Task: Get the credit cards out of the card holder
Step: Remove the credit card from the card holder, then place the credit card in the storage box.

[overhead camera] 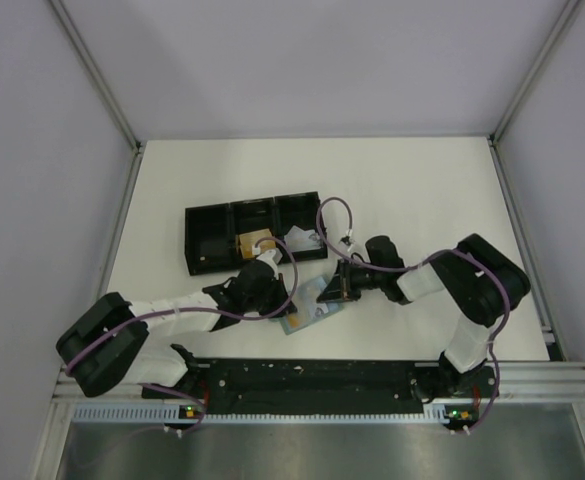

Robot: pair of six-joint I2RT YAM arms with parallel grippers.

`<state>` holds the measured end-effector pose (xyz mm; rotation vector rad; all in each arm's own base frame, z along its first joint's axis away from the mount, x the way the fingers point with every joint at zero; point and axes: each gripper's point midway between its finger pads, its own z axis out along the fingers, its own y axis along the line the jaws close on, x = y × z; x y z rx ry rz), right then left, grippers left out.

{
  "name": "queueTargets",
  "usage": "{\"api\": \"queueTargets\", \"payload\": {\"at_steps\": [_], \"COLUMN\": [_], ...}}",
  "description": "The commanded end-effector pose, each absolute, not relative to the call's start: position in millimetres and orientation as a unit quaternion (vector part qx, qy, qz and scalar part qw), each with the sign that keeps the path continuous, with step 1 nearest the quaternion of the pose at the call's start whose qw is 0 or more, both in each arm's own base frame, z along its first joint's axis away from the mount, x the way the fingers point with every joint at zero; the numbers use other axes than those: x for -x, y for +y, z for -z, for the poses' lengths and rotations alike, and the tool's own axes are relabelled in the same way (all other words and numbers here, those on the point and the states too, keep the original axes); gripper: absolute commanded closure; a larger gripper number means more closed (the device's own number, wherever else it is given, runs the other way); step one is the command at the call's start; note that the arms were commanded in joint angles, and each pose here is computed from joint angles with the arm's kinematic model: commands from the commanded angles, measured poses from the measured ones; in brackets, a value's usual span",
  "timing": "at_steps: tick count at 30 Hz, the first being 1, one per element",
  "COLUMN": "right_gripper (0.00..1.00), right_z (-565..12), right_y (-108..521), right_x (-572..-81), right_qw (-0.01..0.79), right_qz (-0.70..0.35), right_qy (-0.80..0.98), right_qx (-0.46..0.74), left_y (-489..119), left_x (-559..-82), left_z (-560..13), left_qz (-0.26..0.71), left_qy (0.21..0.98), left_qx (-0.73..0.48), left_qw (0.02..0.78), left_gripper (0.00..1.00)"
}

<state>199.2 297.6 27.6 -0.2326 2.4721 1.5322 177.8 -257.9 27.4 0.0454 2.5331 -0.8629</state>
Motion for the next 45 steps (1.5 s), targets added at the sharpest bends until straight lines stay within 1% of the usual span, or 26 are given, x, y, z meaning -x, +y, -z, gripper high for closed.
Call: {"api": "queueTargets", "payload": {"at_steps": [1,6,14,15,17,18,20,21,22,24,25,27,31,33,36,39,45], "right_gripper": [1.0,1.0,1.0,1.0,1.0,1.0,1.0,1.0,1.0,1.0,1.0,1.0,1.0,1.0,1.0,1.0,1.0], "right_z": [-43.2,-54.6,-90.6,-97.9,-111.9,-120.0,-135.5,-141.7,-148.8,-160.1,-164.7,-174.9,-196.5,-198.4,-196.9,-181.7,-145.3], "right_y": [295.6,274.1,252.8,250.7,247.4,246.3,246.0,245.6,245.9,247.2,248.5,252.7,268.1,277.5,289.4,304.3,323.3], "right_x": [-215.4,-223.3,-230.5,-232.2,-237.1,-240.0,-243.8,-246.5,-250.9,-258.9,-262.3,-272.7,-298.0,-310.1,-325.9,-337.1,-349.5], "right_qw": [0.153,0.185,0.232,0.238,0.254,0.264,0.273,0.278,0.284,0.292,0.292,0.301,0.324,0.317,0.296,0.271,0.237], "right_qz": [-0.527,-0.49,-0.41,-0.402,-0.384,-0.378,-0.367,-0.361,-0.355,-0.341,-0.333,-0.318,-0.28,-0.267,-0.243,-0.234,-0.204], "right_qy": [0.831,0.846,0.869,0.869,0.868,0.864,0.859,0.856,0.852,0.845,0.842,0.83,0.79,0.776,0.758,0.74,0.714], "right_qx": [0.094,0.099,0.151,0.163,0.183,0.201,0.23,0.244,0.261,0.291,0.308,0.346,0.438,0.476,0.529,0.57,0.626], "left_y": [-240.3,-235.5,-228.7,-223.0,-215.7,-210.4,-198.1,-190.9,-183.6,-167.8,-159.8,-141.5,-108.4,-97.6,-76.0,-61.9,-55.0], "left_x": [-165.7,-166.9,-172.8,-179.9,-186.0,-188.6,-193.8,-196.5,-199.5,-206.0,-208.7,-213.8,-216.8,-213.6,-213.7,-218.7,-224.0], "left_z": [-9.9,-15.4,-42.9,-48.5,-61.1,-68.4,-83.5,-90.6,-99.6,-116.8,-128.2,-143.8,-180.7,-202.9,-225.8,-229.2,-236.9], "left_qz": [0.281,0.278,0.284,0.273,0.265,0.258,0.24,0.227,0.219,0.202,0.196,0.174,0.13,0.118,0.074,0.032,0.027], "left_qy": [0.935,0.933,0.92,0.917,0.91,0.907,0.901,0.899,0.894,0.885,0.878,0.872,0.86,0.852,0.835,0.815,0.794], "left_qx": [-0.021,-0.019,-0.018,-0.008,-0.002,-0.001,0.0,0.0,0.002,0.009,0.01,0.015,0.024,0.021,0.009,-0.011,0.004], "left_qw": [0.215,0.228,0.27,0.292,0.319,0.333,0.36,0.375,0.391,0.419,0.437,0.458,0.493,0.509,0.546,0.579,0.607], "left_gripper": [1.0,1.0,1.0,0.97,0.84,0.77,0.58,0.47,0.4,0.19,0.12,0.01,0.01,0.01,0.01,0.01,0.01]}}
